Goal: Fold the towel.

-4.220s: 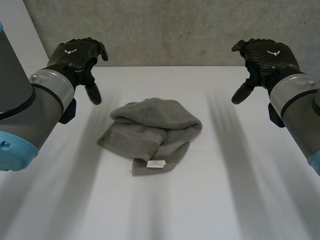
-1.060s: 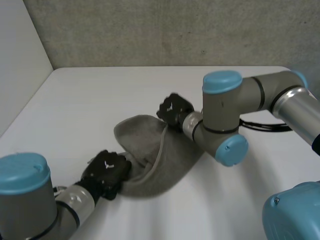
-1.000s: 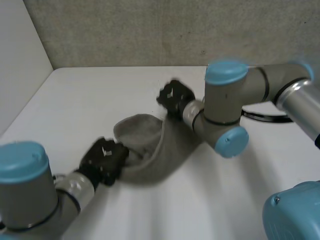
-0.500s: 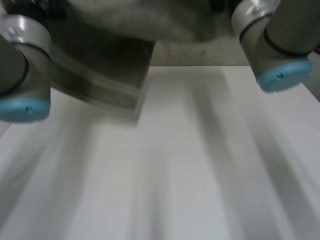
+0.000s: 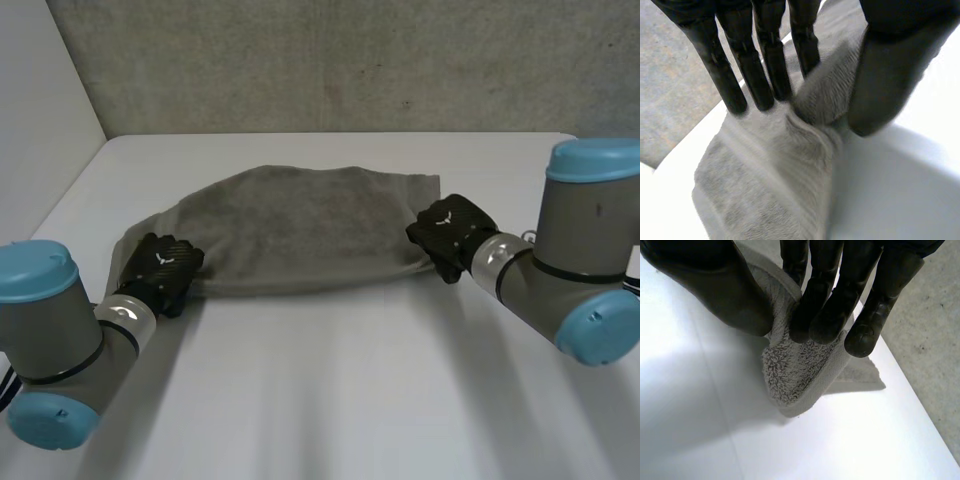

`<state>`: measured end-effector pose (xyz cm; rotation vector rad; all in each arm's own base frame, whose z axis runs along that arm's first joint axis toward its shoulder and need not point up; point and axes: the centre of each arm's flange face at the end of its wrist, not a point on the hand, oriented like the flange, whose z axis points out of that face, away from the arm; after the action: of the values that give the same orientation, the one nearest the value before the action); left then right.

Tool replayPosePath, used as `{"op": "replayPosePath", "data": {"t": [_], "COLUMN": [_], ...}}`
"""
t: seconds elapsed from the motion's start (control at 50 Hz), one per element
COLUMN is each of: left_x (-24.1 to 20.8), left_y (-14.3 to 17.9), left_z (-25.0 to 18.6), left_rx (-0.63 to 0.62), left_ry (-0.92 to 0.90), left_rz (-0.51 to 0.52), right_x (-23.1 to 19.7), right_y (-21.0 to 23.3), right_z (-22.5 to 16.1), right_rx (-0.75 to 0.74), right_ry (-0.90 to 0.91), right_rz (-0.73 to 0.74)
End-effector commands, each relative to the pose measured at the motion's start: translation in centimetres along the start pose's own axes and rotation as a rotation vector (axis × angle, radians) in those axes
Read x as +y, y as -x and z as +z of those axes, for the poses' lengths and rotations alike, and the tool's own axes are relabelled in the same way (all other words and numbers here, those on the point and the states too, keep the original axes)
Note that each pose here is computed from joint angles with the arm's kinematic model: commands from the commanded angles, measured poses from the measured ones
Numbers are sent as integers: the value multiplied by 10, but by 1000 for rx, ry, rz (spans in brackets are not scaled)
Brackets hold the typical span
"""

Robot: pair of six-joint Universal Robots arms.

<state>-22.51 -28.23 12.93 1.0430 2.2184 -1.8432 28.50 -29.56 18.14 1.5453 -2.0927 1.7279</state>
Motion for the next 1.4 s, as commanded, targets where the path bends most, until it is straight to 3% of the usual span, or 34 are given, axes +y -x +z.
{"op": "replayPosePath", "data": {"t": [0.02, 0.22, 0.54, 0.96, 1.4], "left_x": [-2, 5, 13, 14, 27], "left_y": [10, 9, 1, -5, 2], "left_z": [13, 21, 13, -18, 0], "left_rx": [-74, -104, -67, 45, 22], "left_ry": [-65, -82, -43, 81, 105], "left_rz": [11, 11, 7, -5, -22], "right_x": [9, 33, 52, 56, 59], "right_y": [2, 7, -10, -6, -3], "right_z": [-18, -31, -37, -35, -34], "right_rx": [6, 66, 160, 156, 149], "right_ry": [22, 45, 59, 61, 68], "right_rz": [29, 54, 260, 269, 271]}}
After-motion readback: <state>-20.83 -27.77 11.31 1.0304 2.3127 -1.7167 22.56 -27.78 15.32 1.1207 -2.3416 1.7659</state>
